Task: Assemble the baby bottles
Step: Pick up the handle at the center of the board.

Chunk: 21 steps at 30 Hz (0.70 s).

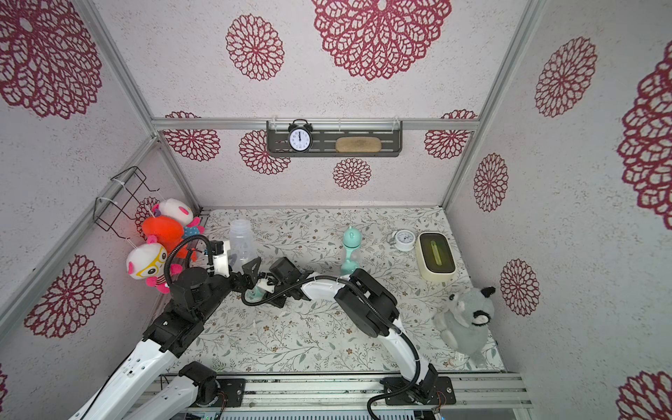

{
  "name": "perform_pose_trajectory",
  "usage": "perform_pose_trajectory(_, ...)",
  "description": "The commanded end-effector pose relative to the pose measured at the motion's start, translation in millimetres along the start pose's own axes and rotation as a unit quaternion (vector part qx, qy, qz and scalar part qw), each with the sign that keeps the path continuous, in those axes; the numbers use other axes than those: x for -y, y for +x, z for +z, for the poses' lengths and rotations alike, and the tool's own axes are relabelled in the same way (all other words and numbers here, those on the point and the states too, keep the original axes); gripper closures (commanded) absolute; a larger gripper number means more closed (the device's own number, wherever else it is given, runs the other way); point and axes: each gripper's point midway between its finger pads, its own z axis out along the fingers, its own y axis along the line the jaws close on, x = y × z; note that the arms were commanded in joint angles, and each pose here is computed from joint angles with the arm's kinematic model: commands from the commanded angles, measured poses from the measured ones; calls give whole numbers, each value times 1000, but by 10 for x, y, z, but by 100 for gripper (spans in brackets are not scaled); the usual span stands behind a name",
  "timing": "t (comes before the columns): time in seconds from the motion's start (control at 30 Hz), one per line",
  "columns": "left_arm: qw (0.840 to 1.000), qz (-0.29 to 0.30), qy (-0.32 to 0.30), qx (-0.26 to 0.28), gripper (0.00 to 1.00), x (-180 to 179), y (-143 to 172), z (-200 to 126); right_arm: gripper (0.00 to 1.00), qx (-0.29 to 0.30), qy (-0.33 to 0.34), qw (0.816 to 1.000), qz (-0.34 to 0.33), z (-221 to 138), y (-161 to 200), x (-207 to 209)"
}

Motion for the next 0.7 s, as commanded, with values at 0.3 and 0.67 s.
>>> perform_pose_trajectory(0.3, 1000, -7, 0, 27, 100, 5, -178, -55, 66, -16, -37, 999, -3, -2, -5, -143)
perform_pose_trajectory(0.67, 999, -6, -5, 31, 100, -16, -193, -55, 72, -12, -53, 999, 1, -58, -78, -203)
